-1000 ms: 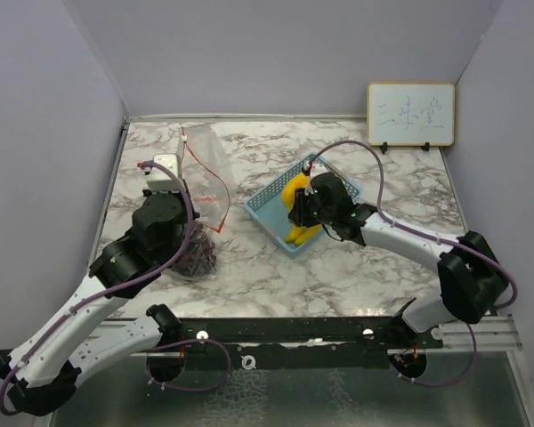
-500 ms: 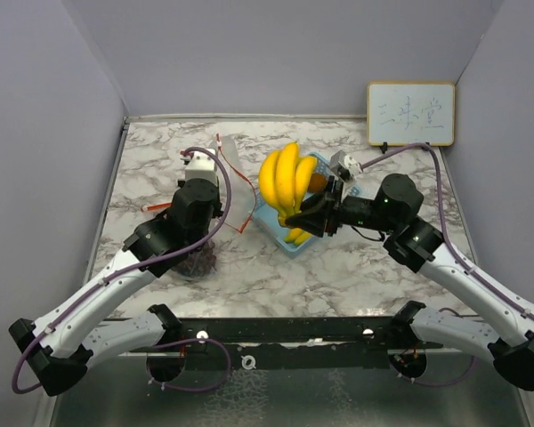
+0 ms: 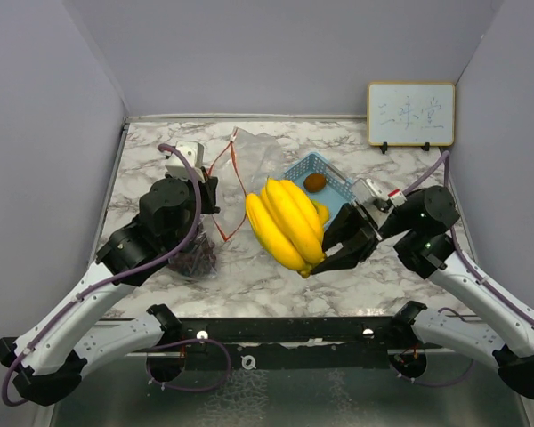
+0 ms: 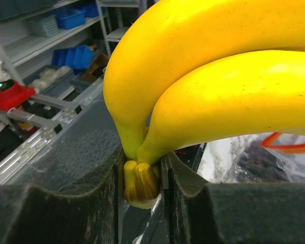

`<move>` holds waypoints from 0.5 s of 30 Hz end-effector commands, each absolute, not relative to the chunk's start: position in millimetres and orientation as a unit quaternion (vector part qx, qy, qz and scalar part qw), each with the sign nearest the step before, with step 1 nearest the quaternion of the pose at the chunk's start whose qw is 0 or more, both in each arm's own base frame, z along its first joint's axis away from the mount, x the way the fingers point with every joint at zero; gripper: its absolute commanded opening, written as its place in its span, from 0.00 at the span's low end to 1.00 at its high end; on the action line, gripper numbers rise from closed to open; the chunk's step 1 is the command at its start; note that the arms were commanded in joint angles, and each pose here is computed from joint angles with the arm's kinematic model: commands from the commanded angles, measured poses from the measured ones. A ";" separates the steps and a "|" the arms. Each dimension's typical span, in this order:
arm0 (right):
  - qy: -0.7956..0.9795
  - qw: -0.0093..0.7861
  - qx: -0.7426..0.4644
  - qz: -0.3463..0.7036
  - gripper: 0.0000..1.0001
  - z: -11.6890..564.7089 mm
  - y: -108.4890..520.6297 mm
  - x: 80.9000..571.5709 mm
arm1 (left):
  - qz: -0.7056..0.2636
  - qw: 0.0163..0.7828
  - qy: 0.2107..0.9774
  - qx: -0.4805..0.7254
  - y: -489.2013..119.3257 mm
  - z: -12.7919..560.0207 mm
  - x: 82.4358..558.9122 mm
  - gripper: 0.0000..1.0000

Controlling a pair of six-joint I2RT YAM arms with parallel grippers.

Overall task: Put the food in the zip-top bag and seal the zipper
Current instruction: Place the fake fruit in the zipper food storage bag.

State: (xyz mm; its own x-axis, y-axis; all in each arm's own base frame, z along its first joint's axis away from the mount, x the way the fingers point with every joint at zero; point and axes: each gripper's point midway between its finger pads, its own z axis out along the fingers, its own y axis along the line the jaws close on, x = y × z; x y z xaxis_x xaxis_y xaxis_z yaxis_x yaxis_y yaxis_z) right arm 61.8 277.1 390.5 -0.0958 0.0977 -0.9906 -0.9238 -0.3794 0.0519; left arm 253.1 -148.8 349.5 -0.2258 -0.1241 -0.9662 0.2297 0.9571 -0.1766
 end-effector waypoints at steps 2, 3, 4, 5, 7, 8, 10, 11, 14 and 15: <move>0.278 0.399 -0.604 0.631 0.02 419.7 251.6 21.8 | -0.168 0.619 0.766 0.049 -161.3 350.9 253.2 0.00; 0.273 0.398 -0.606 0.632 0.02 421.3 250.9 20.6 | -0.174 0.619 0.764 0.050 -163.8 351.4 253.3 0.00; 0.270 0.397 -0.607 0.633 0.02 422.4 251.0 20.5 | -0.179 0.618 0.764 0.051 -166.5 351.7 253.9 0.00; 0.271 0.394 -0.606 0.635 0.02 422.5 252.5 22.0 | -0.184 0.618 0.763 0.053 -169.6 352.4 254.4 0.00; 0.271 0.392 -0.605 0.637 0.03 422.8 256.2 25.8 | -0.196 0.615 0.762 0.059 -176.1 354.3 254.5 0.00; 0.271 0.392 -0.604 0.638 0.03 422.0 258.0 27.8 | -0.202 0.613 0.762 0.063 -179.7 355.5 254.3 0.00; 0.272 0.391 -0.603 0.640 0.03 419.0 262.7 33.1 | -0.212 0.608 0.762 0.069 -185.2 357.3 253.9 0.00; 0.272 0.390 -0.603 0.641 0.03 417.2 265.0 35.5 | -0.219 0.607 0.761 0.072 -188.2 358.9 253.0 0.00; 0.275 0.381 -0.603 0.645 0.03 409.3 270.8 41.4 | -0.236 0.605 0.756 0.079 -194.3 363.9 250.5 0.00; 0.278 0.377 -0.603 0.646 0.03 406.6 273.0 43.7 | -0.242 0.605 0.754 0.081 -195.9 366.1 249.6 0.00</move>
State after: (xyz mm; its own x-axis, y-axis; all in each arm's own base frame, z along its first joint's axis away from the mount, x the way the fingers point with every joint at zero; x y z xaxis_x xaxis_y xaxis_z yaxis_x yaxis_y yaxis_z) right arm 44.8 271.7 405.1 -0.0256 0.1292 -0.9913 -0.8422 -0.5369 -0.0482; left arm 255.3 -182.2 336.5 -0.2863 -0.1044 -0.9524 0.3373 0.9194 -0.2022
